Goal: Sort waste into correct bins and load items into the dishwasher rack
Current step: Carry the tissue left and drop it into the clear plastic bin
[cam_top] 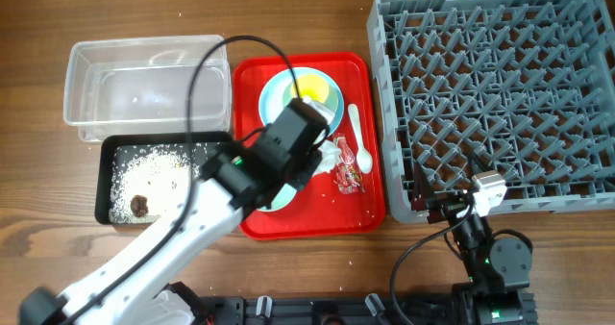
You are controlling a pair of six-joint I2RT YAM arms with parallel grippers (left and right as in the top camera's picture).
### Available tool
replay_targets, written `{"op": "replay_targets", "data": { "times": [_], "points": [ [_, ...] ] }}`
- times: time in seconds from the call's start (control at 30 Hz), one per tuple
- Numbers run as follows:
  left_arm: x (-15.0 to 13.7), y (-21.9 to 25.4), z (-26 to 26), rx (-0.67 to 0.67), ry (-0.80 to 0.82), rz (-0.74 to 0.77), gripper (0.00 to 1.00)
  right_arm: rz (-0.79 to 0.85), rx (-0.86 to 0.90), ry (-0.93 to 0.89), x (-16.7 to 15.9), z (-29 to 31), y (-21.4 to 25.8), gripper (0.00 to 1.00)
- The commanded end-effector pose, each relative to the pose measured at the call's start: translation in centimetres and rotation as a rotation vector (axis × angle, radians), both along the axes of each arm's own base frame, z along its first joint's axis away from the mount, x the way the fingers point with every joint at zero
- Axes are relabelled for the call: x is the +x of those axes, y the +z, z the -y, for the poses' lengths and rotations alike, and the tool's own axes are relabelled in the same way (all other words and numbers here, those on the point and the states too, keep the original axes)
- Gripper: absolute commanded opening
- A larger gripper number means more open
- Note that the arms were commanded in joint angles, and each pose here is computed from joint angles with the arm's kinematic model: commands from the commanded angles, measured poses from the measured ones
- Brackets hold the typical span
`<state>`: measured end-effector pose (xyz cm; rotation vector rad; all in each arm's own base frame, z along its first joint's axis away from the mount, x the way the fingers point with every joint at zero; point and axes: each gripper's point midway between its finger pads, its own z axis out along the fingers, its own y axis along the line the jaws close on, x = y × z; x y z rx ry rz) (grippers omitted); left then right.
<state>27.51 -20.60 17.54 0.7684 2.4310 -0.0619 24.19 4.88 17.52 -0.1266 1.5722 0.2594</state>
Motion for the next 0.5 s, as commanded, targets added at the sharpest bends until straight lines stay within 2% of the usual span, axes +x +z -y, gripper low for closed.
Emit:
{"op": "replay_targets", "data": {
  "times": [0.0, 0.03, 0.1, 0.23, 0.27, 0.37, 0.47],
  "points": [
    [1.2, 4.0, -3.2, -0.009, 0.155, 0.156, 0.04, 0.004, -0.004, 0.003, 0.0, 0.0, 0.1, 1.00],
    [1.4, 4.5, -3.8, -0.009, 0.187, 0.177, 0.04, 0.004, -0.004, 0.003, 0.0, 0.0, 0.1, 1.00],
    [2.9, 5.9, -7.2, -0.027, 0.365, 0.242, 0.04, 0.004, -0.003, 0.003, 0.0, 0.0, 0.1, 1.00],
    [5.6, 6.1, -12.9, -0.102, 0.655, 0.259, 0.04, 0.004, -0.004, 0.003, 0.0, 0.0, 0.1, 1.00],
    [6.6, 5.9, -15.5, -0.135, 0.772, 0.264, 0.04, 0.004, -0.004, 0.003, 0.0, 0.0, 0.1, 1.00],
    [9.4, 4.2, -19.8, -0.237, 0.916, 0.215, 0.04, 0.004, -0.004, 0.003, 0.0, 0.0, 0.1, 1.00],
    [11.1, 2.0, -22.6, -0.268, 0.985, 0.168, 0.04, 0.004, -0.004, 0.003, 0.0, 0.0, 0.1, 1.00]
  ]
}}
